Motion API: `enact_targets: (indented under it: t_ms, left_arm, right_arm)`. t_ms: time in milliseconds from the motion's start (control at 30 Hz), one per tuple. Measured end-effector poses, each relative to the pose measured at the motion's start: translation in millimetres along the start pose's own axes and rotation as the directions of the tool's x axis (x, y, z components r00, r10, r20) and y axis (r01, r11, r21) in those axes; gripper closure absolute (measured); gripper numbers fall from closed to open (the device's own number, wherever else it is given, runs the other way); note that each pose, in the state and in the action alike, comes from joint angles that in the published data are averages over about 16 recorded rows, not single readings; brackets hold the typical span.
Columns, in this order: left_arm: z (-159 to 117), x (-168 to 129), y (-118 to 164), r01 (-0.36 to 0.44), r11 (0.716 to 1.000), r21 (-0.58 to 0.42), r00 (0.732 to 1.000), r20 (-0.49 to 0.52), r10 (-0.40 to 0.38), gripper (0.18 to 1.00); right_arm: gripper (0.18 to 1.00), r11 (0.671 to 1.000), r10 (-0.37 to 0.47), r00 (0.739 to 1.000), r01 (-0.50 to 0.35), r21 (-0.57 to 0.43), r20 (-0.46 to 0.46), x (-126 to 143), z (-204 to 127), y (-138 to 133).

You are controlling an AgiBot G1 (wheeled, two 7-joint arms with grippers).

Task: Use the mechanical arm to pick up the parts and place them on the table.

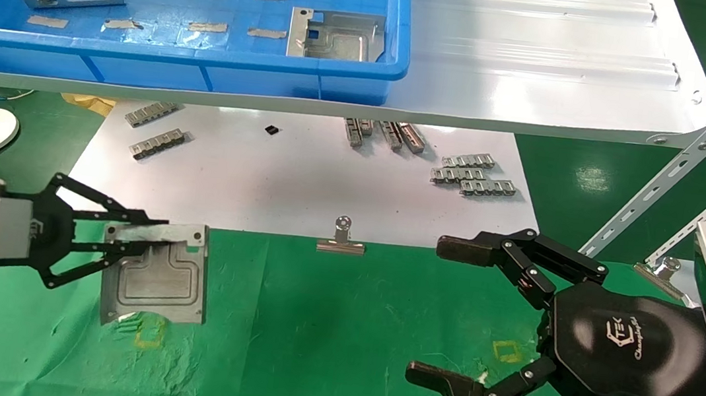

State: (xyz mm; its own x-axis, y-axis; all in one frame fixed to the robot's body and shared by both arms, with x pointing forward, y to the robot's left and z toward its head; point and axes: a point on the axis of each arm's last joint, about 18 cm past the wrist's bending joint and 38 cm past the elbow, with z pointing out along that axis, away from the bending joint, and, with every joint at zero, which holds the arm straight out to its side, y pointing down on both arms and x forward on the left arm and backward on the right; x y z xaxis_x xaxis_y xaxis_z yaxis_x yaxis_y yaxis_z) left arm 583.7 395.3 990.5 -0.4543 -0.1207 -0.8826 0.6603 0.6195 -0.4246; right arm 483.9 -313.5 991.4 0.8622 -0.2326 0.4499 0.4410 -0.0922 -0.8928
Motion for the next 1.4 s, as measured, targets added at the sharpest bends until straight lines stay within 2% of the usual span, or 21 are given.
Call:
enact_targets:
  t_ms: [167,400,633,833,1100,1400]
  left_arm:
    - [10,13,25,-0.007,0.998,-0.063,0.999,-0.041,0.004,0.911]
    - [19,26,45,-0.006,0.993,-0.118,0.994,-0.107,-0.006,0.911]
    - [24,30,60,-0.016,0.986,-0.166,0.992,-0.13,-0.006,0.91]
    - [26,30,63,0.01,0.985,-0.17,0.992,-0.126,-0.031,0.896]
    - [24,30,56,0.118,0.984,-0.133,0.985,-0.109,-0.133,0.83]
    - [29,35,53,0.288,0.952,-0.101,0.951,-0.081,-0.297,0.687]
  right_arm:
    - [0.187,1.0,0.0,1.0,0.0,0.0,0.0,0,0,0]
    - [0.179,1.0,0.0,1.0,0.0,0.0,0.0,0,0,0]
    - [0.179,1.0,0.0,1.0,0.0,0.0,0.0,0,0,0]
    - [0.179,1.0,0.0,1.0,0.0,0.0,0.0,0,0,0]
    - [0.179,1.0,0.0,1.0,0.0,0.0,0.0,0,0,0]
    - [0.179,1.0,0.0,1.0,0.0,0.0,0.0,0,0,0]
